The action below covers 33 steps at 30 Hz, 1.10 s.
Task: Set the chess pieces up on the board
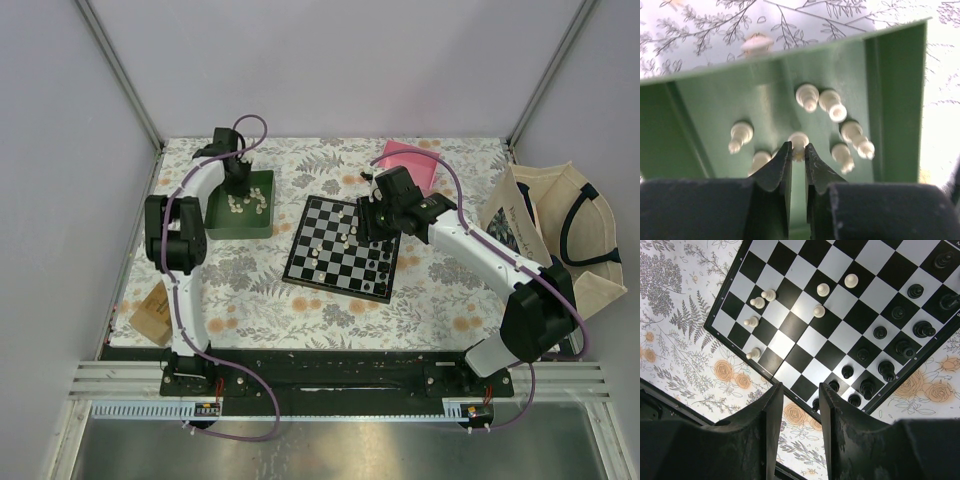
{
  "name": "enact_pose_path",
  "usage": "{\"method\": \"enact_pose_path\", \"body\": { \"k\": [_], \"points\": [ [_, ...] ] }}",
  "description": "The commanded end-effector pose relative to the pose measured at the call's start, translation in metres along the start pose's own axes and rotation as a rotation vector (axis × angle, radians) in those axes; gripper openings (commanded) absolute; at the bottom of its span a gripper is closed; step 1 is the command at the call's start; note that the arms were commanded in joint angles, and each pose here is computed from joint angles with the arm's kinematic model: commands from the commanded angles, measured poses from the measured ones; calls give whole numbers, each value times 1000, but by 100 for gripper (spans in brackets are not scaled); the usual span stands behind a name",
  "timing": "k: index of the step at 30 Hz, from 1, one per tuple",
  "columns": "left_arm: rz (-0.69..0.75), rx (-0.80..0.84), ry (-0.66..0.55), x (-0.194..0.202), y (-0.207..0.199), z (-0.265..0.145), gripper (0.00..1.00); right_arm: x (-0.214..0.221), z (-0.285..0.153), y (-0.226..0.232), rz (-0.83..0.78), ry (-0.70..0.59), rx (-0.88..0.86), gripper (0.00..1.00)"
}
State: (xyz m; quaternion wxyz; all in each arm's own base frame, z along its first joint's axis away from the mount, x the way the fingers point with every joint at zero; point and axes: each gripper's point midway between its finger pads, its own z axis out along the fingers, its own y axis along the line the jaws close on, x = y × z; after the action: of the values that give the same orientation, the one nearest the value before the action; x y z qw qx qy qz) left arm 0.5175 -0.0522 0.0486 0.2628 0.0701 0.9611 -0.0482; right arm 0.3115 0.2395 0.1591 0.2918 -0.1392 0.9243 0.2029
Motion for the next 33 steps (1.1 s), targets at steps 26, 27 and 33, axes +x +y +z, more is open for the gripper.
{"method": "enact_pose_path", "body": {
  "k": [26, 27, 33],
  "points": [
    [195, 225, -144, -53, -189, -49, 4, -14, -4, -15, 14, -62, 55, 43],
    [198, 230, -138, -51, -192, -47, 4, -14, -4, -14, 12, -63, 54, 43],
    [198, 243, -110, -42, -203, -34, 4, -15, -3, -15, 16, -62, 55, 43]
  ]
}}
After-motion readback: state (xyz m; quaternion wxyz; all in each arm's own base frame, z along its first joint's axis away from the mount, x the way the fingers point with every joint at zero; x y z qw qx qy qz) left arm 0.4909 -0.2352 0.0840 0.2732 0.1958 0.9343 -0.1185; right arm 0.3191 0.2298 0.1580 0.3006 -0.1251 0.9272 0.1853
